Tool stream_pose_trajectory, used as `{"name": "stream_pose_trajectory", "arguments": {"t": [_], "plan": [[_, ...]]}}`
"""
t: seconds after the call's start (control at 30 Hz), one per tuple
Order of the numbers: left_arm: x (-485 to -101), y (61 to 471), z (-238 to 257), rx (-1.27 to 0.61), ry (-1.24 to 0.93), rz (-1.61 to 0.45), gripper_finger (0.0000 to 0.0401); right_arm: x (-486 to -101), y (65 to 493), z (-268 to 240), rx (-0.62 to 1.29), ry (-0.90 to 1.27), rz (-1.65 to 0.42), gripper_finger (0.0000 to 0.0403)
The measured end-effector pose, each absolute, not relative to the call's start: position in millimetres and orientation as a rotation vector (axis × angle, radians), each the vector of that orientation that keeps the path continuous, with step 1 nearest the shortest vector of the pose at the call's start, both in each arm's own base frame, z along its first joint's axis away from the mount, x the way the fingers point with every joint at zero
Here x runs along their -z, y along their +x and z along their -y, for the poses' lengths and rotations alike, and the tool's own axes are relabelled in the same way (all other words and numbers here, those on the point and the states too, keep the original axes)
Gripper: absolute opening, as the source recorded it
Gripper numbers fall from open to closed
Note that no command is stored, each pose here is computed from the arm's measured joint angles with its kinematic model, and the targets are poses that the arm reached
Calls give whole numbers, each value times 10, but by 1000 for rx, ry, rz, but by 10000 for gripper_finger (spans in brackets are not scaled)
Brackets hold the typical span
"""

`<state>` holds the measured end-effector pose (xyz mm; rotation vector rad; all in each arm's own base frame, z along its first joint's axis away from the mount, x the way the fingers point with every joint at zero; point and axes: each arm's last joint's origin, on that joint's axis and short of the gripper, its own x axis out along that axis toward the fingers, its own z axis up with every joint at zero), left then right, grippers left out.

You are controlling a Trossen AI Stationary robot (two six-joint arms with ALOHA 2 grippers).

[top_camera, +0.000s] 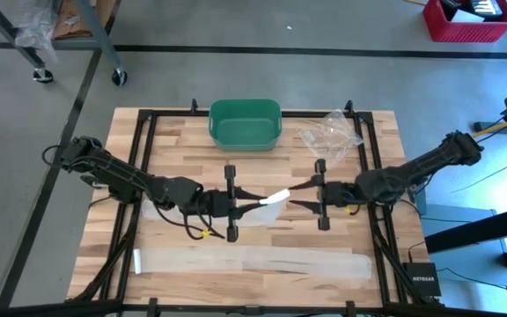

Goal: Roll bandage
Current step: Roll the top white bandage

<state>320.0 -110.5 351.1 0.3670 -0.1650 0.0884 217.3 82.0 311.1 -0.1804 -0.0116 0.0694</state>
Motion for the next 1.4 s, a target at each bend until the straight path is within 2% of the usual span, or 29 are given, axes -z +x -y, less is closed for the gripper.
{"name": "stream_pose_trajectory", "arguments": {"t": [0.3,0.4,0.57,0.8,0.93,1.23,1.4], "plan": [[-3506,3201,1105,-87,357,160,26,-3004,2396,-792,-170,-160,33,145],[-3505,3201,1104,-87,354,159,25,-3010,2399,-790,-158,-166,41,113],[-3523,3167,1151,-104,372,159,26,-3058,2305,-793,-155,-215,32,13],[-3648,3038,1205,-129,390,192,29,-3099,2218,-794,-67,-202,16,5],[-3609,3088,1152,-145,380,172,27,-3085,2242,-801,-82,-151,11,35],[-3520,3129,1118,-109,370,102,31,-3460,2162,-800,-92,-173,-68,174],[-3477,3141,1164,-51,390,89,28,-3416,2221,-838,-148,-247,-74,204]]}}
